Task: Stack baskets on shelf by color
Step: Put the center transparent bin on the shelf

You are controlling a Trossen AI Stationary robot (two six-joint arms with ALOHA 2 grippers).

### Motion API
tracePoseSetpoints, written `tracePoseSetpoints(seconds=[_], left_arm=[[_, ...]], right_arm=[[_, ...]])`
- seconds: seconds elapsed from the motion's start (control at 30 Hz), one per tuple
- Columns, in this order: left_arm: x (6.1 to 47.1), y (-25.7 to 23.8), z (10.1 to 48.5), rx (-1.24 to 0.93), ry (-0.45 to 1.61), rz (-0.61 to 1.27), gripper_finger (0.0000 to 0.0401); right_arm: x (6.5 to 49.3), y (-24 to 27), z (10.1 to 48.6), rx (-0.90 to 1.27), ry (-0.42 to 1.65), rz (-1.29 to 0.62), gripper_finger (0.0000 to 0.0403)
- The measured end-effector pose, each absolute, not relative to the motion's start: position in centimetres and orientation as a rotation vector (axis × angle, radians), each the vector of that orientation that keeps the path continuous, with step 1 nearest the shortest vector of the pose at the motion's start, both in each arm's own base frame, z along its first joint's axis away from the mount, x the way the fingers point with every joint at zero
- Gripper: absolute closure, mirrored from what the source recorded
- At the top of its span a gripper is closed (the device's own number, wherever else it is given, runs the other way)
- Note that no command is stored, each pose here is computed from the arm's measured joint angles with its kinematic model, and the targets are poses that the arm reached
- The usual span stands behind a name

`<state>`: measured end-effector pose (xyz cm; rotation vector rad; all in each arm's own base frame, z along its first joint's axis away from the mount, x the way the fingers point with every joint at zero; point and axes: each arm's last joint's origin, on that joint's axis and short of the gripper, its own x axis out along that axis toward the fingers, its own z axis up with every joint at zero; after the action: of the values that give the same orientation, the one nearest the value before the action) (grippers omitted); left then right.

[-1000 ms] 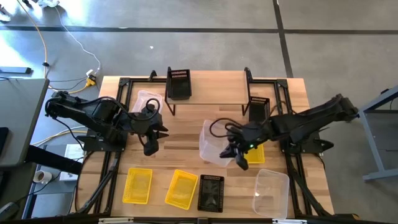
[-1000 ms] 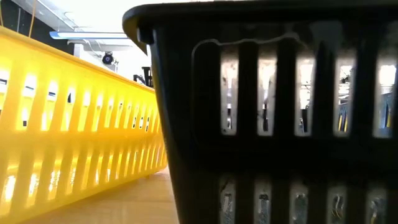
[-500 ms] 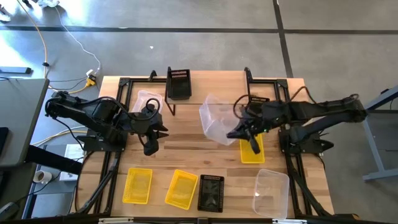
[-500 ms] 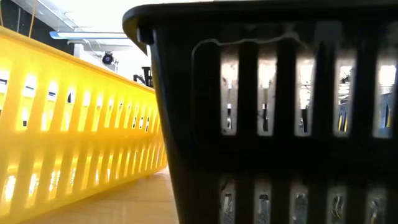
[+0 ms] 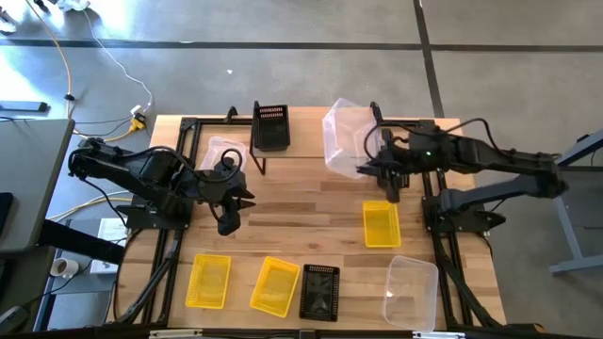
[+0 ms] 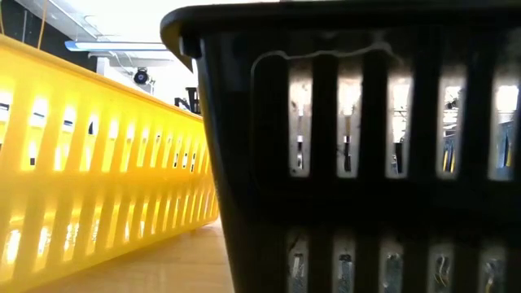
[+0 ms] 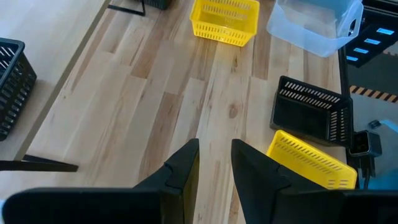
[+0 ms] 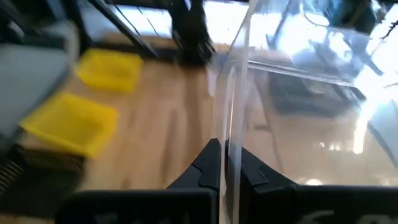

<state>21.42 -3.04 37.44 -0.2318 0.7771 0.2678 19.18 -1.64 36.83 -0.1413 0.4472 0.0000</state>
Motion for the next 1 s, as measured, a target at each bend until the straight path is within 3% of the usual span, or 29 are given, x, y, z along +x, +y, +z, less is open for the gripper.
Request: tracePoseSetpoints(seconds=[0.57, 1.0], left_arm=[[21.4, -3.0, 37.4, -0.254, 0.774, 0.281, 0.0315], [21.4, -3.0, 37.4, -0.253, 0.776, 0.281, 0.0315]], right_arm=[[20.7, -6.7, 36.3, -0.218, 0.83, -0.092, 0.0403], [23.5, -9.1, 32.7, -0.261, 1.071, -0.106, 0.0403]])
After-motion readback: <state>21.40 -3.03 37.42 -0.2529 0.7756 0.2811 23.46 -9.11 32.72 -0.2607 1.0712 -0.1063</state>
